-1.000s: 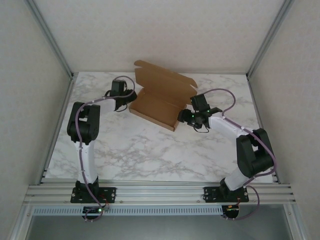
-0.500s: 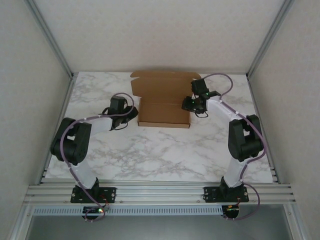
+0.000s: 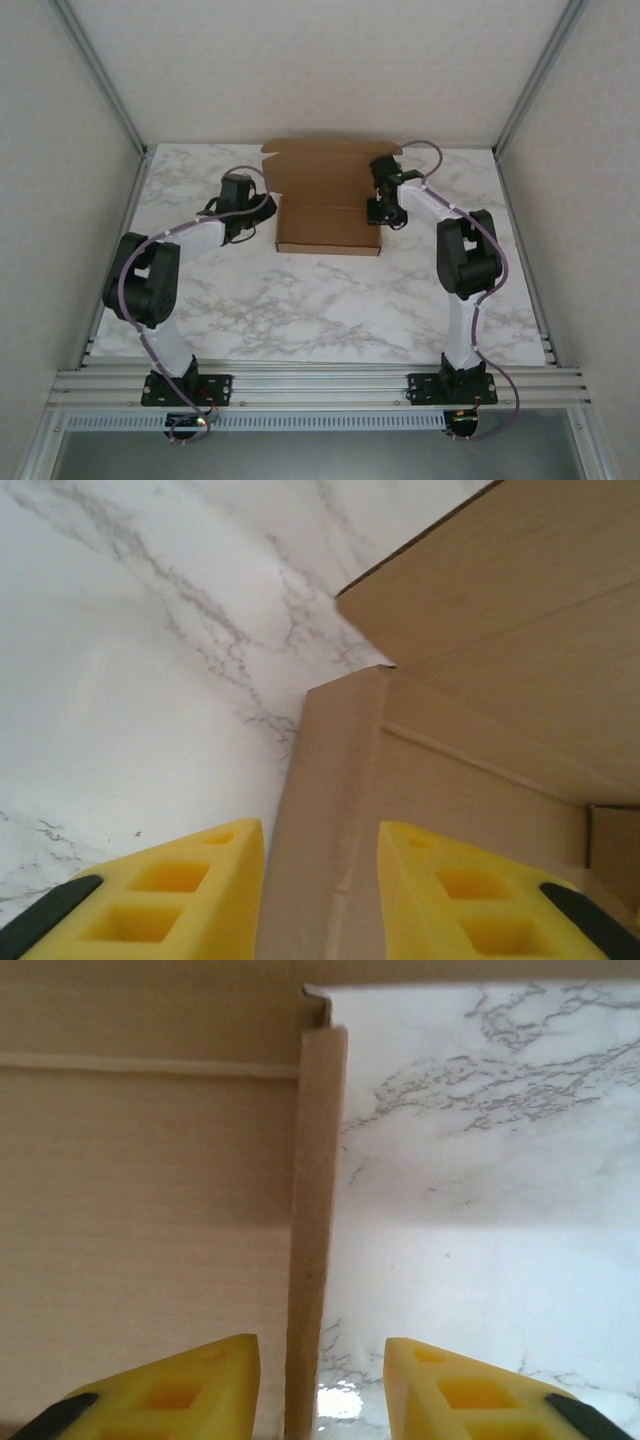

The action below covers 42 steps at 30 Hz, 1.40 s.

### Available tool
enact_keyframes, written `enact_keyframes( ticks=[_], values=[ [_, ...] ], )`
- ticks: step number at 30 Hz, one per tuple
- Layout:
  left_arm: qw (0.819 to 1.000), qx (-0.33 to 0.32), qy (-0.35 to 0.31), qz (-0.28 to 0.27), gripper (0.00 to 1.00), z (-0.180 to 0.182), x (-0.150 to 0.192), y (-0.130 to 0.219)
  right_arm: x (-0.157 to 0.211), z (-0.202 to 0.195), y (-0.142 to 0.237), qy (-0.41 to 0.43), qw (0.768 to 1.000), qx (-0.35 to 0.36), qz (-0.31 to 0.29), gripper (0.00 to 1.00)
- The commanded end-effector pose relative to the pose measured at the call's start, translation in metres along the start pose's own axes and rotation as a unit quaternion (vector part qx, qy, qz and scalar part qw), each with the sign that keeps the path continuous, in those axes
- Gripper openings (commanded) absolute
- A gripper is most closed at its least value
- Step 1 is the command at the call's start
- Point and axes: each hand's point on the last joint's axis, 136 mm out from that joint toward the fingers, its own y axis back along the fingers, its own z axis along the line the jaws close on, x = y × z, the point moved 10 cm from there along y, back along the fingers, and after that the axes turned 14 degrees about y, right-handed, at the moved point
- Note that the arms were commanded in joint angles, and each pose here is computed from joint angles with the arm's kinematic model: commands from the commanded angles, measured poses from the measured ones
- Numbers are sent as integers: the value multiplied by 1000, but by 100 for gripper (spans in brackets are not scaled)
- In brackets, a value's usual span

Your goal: Fold the paper box

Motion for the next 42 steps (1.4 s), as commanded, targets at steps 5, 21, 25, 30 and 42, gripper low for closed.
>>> enact_keyframes(
  ticks=[5,21,25,30,42],
  values=[
    [1000,0,-7,29,34,-2,14,-18,-6,14,-14,47,996,62,37,22],
    [999,-4,-9,36,33,-1,37,-21,-11,46,-6,168,952,255,37,5],
    [999,-7,-13,30,33,-2,35,-19,-8,45,-16,165,953,248,51,6],
    [999,-15,-28,13,33,-5,30,-10,-2,45,-32,145,966,207,61,10],
    [995,-46,-88,-12,36,-22,14,8,1,46,32,53,995,66,-61,55]
  ],
)
